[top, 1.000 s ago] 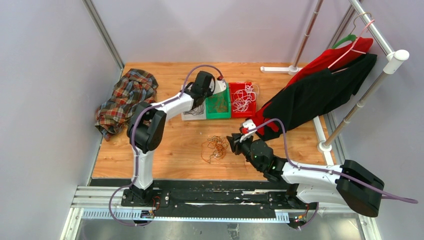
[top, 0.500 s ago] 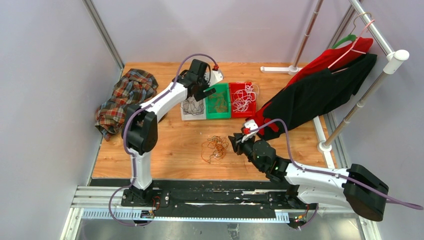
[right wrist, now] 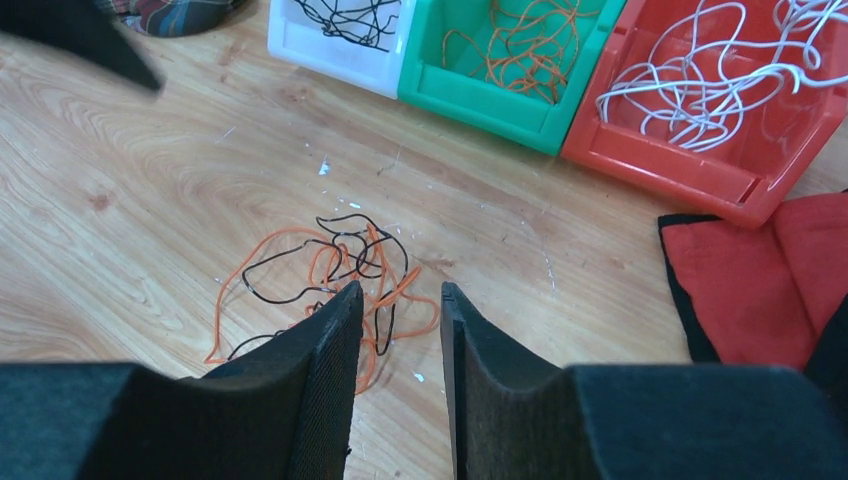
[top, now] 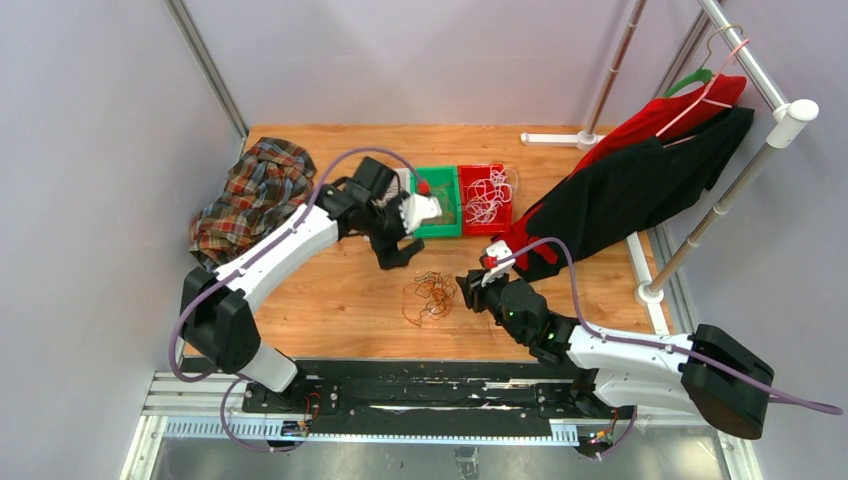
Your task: Untangle the cables
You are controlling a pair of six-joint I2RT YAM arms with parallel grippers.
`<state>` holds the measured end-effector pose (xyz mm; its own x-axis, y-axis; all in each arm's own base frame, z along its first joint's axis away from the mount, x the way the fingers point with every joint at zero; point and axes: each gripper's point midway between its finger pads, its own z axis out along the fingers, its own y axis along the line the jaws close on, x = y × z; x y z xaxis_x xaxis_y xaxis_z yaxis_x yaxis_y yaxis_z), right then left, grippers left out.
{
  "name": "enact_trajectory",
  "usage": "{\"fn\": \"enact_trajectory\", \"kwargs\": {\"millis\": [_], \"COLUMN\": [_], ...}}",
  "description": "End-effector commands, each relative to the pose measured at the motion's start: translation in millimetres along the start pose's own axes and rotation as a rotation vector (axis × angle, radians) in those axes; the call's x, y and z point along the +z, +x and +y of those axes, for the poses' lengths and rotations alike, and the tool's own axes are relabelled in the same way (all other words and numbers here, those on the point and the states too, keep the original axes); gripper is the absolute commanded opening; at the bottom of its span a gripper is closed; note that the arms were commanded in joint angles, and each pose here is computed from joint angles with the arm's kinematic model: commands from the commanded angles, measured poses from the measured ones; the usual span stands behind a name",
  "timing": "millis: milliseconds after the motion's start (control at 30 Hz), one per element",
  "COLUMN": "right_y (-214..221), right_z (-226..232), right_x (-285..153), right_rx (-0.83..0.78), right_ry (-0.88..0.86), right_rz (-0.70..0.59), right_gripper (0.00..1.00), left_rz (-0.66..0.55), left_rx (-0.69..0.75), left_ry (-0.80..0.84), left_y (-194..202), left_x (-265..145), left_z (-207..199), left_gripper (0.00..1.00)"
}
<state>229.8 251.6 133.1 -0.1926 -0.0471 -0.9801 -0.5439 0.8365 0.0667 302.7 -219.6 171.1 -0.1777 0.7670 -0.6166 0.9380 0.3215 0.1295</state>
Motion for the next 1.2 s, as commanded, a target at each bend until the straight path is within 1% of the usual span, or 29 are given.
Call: {"fn": "enact_trajectory", "kwargs": {"millis": [0,67,133,233,300,433,533,633,767,933,1033,1100,1167], "right_y": [2.0,2.6,3.4,4.3,5.6,8.9,10.0,10.0,6.3,0.8,-0.9,-2.3,-3.5], "right_z": [-5.3,-7.0,-8.4,-9.5,-9.9,-12.0,-15.0,-17.6,-22.1,-24.1,-22.4,-22.5,-22.8], "right_x": [1.8,0.7,0.2,-1.6,-4.2,-9.6,-13.3,-16.5,-20.4,-21.7,-21.7,-22.6,-23.5], "right_rx": [0.057,0.064,0.067,0.091,0.118,0.154,0.187,0.205,0.213,0.221,0.22,0.221,0.22], "right_ry": [0.03,0.038,0.046,0.052,0.052,0.052,0.059,0.065,0.076,0.081,0.073,0.072,0.07], "right_rz": [0.005,0.005,0.008,0.011,0.012,0.019,0.017,0.018,0.009,-0.005,-0.004,-0.007,-0.012], "right_gripper": [0.35,0.35,0.35,0.35,0.35,0.34,0.34,0.34,0.33,0.33,0.33,0.32,0.31], "left_rz": [0.015,0.041,0.052,0.043,0.022,-0.006,0.002,0.019,0.032,-0.012,-0.029,-0.026,-0.016], "left_rx": [-0.072,-0.035,-0.027,-0.055,-0.035,0.052,0.141,0.21,0.263,0.245,0.23,0.237,0.247], "left_ry": [0.277,0.282,0.272,0.262,0.237,0.213,0.242,0.269,0.28,0.219,0.257,0.281,0.295], "left_y": [17.7,28.4,33.2,28.0,22.9,16.2,23.3,32.3,38.6,25.8,21.0,21.8,24.0], "left_x": [26.8,39.9,52.2,69.1,78.4,90.4,98.6,103.7,106.6,110.1,103.8,97.6,90.4], "left_z": [-79.8,-92.5,-95.8,-90.9,-83.2,-73.3,-75.2,-78.4,-78.5,-68.8,-77.1,-82.8,-86.1], "left_gripper": [0.85,0.85,0.87,0.88,0.9,0.9,0.87,0.8,0.69,0.51,0.4,0.3,0.25]}}
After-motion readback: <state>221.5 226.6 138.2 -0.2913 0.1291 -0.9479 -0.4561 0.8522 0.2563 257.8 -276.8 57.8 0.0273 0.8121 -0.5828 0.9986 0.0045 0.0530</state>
